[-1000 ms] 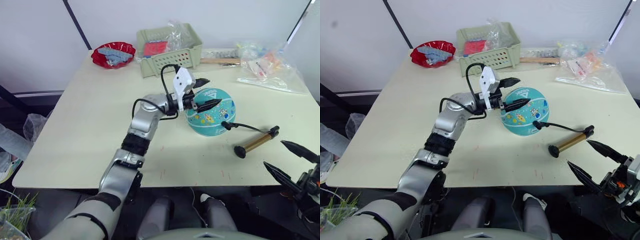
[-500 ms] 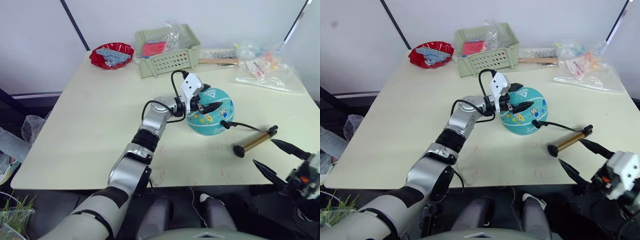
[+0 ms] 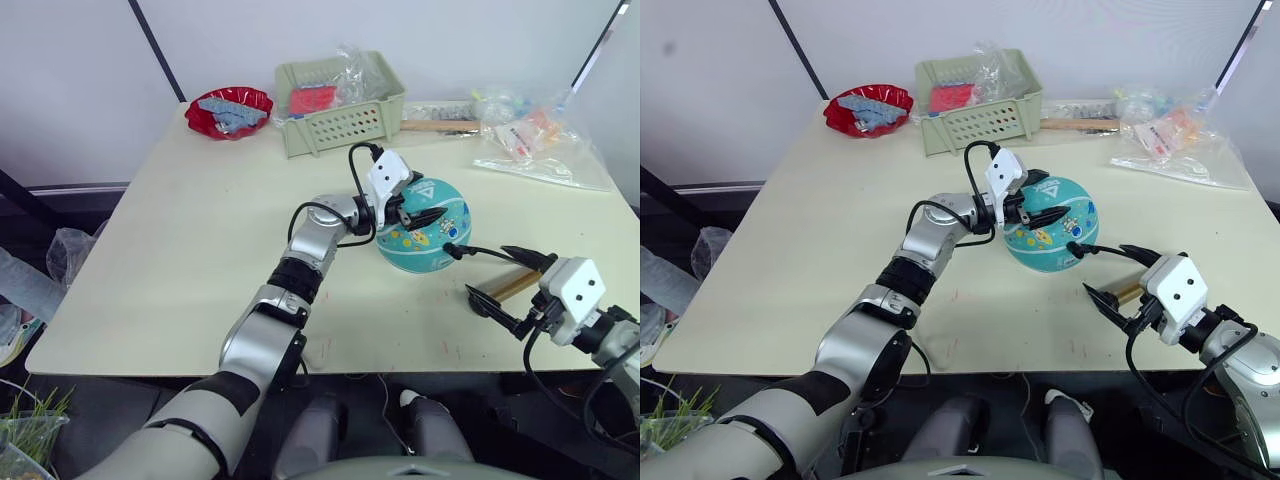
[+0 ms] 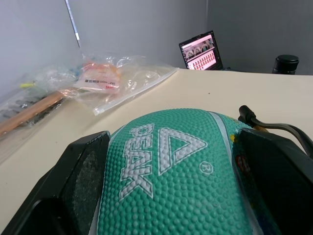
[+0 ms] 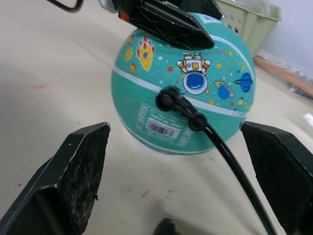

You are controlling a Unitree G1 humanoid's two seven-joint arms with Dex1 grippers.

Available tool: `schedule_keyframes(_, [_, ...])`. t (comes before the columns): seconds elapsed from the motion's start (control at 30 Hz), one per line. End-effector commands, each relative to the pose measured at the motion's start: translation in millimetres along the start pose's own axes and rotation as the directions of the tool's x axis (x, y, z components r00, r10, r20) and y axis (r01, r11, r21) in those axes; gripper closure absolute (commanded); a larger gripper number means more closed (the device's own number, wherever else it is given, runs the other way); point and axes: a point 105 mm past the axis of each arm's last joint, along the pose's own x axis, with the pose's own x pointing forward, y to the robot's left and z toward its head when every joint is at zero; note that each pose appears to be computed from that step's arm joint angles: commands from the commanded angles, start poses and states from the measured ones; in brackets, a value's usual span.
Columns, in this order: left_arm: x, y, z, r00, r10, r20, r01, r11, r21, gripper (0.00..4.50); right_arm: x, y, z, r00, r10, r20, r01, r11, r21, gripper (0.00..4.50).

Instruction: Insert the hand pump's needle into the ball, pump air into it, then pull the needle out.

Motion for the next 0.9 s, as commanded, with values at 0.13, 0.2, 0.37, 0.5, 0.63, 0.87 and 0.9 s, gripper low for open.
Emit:
schedule_keyframes(0.13, [3,-12,-29,0.994,-0.028,-0.101,0.023,0.999,-0.045,0.00,26,-9,11,0.998,0.021,-0.057,-0.039,0.942,-0.335,0.04])
schedule_keyframes(0.2, [4,-12,-29,0.994,-0.029,-0.101,0.024,0.999,-0.046,0.00,29,-6,7,0.995,0.053,-0.090,-0.084,0.915,-0.396,0.04])
schedule_keyframes(0.37, [5,-12,-28,0.995,-0.027,-0.099,0.023,0.999,-0.044,0.00,35,-12,5,0.993,0.036,-0.109,-0.085,0.871,-0.483,0.04])
schedule_keyframes(0.5, [5,-13,-27,0.995,-0.029,-0.097,0.025,0.999,-0.044,0.00,37,-13,4,0.993,0.039,-0.112,-0.092,0.850,-0.519,0.04])
schedule_keyframes(0.63, [6,-15,-28,0.995,-0.034,-0.097,0.029,0.998,-0.048,0.00,37,-12,0,0.992,0.042,-0.121,-0.102,0.833,-0.544,0.67])
schedule_keyframes(0.87, [7,-17,-30,0.994,-0.040,-0.099,0.034,0.998,-0.055,0.00,43,-10,-5,0.991,0.039,-0.127,-0.103,0.832,-0.546,3.42])
schedule_keyframes(0.9, [7,-17,-30,0.994,-0.041,-0.100,0.035,0.998,-0.055,0.00,43,-10,-6,0.991,0.041,-0.126,-0.104,0.831,-0.546,3.96])
